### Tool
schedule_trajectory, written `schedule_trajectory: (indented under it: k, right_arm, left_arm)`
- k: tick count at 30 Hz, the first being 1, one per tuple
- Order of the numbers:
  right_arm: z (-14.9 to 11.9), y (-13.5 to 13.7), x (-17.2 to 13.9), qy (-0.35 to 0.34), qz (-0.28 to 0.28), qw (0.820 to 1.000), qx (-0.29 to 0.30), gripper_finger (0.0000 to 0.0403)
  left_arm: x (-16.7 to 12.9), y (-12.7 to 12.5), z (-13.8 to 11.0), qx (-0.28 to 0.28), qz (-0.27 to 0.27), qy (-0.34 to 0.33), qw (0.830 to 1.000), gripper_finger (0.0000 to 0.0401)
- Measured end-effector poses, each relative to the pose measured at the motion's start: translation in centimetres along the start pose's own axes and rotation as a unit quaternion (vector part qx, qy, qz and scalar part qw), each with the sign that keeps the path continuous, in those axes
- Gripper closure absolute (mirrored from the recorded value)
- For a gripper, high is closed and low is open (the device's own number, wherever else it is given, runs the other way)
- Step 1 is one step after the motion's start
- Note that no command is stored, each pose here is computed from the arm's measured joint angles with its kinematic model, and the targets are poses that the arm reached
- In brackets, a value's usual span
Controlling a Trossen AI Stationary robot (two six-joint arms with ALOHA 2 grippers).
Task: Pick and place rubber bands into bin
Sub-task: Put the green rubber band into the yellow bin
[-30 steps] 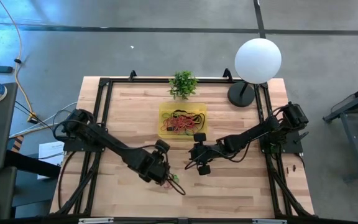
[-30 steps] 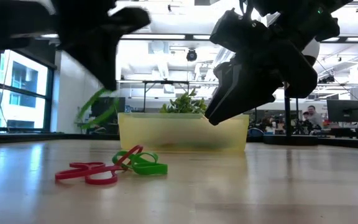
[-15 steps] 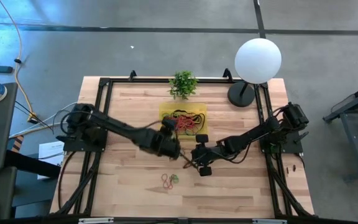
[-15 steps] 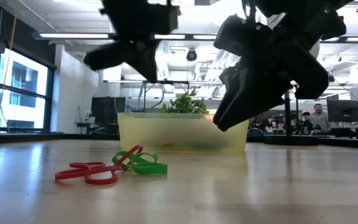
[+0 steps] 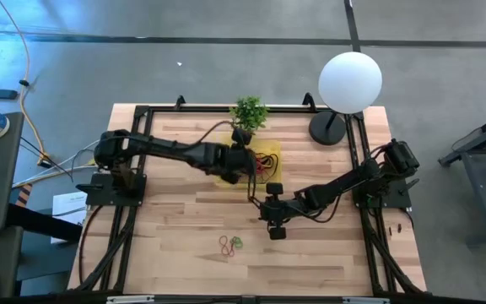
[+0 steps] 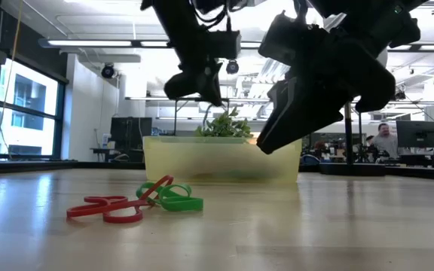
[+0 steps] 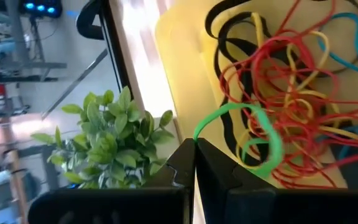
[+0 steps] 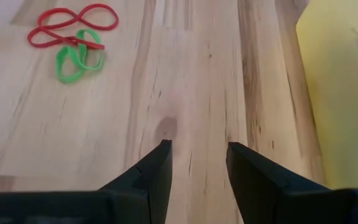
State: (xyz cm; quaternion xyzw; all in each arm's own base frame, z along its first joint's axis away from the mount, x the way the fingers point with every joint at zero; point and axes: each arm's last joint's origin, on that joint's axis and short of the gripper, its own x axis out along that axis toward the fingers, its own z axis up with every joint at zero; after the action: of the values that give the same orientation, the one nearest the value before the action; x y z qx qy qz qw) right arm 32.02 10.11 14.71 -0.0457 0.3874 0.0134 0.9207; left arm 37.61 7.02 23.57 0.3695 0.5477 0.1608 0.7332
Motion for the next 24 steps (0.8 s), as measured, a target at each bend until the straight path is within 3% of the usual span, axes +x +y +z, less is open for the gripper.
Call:
schedule_trajectory:
  k: [6,13,19,24]
  right_arm:
    - [0.1,0.0,0.0,-0.006,-0.005,1.000,0.023,0.0261]
    - [0.4,0.0,0.0,-0.020,-0.009,0.999,0.028,0.0261]
    - [0.4,0.0,0.0,-0.021,-0.008,0.999,0.029,0.0261]
    - [0.4,0.0,0.0,-0.021,-0.009,0.999,0.025,0.0261]
  left_arm:
    - [1.9,1.5,-1.3,-0.015,-0.029,-0.026,0.999,0.0401]
    - [3.7,1.4,-3.0,-0.031,-0.123,-0.064,0.990,0.0401]
    - [4.2,1.1,-3.3,-0.028,-0.118,-0.064,0.991,0.0393]
    - [4.2,1.1,-3.0,-0.024,-0.107,-0.082,0.991,0.0351]
